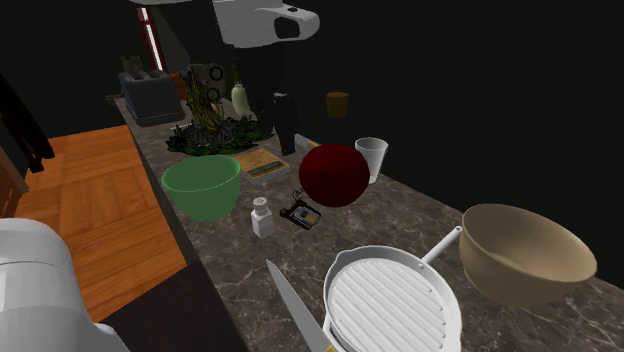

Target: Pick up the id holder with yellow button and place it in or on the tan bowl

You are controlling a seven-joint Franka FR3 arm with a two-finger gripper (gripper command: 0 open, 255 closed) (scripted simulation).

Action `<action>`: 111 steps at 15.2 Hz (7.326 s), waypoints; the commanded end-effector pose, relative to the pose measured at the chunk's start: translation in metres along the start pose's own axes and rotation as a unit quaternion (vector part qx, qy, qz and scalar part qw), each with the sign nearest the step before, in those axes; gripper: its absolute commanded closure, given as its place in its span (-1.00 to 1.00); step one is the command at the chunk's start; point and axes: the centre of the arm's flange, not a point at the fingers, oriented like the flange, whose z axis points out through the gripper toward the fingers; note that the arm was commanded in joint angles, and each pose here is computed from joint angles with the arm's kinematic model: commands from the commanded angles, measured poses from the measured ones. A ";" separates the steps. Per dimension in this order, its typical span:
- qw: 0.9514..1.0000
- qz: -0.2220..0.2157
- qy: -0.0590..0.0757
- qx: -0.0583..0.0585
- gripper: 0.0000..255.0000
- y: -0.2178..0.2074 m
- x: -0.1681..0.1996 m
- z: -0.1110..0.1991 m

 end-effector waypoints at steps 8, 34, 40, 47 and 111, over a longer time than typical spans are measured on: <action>0.978 0.206 -0.024 -0.003 -1.00 -0.045 0.004 0.111; 0.926 0.376 -0.044 -0.006 1.00 -0.079 0.018 0.248; 0.926 0.376 -0.045 -0.007 1.00 -0.082 0.018 0.246; 0.926 0.376 -0.045 -0.006 1.00 -0.081 0.023 0.216; 0.926 0.376 -0.045 -0.006 1.00 0.291 0.288 0.067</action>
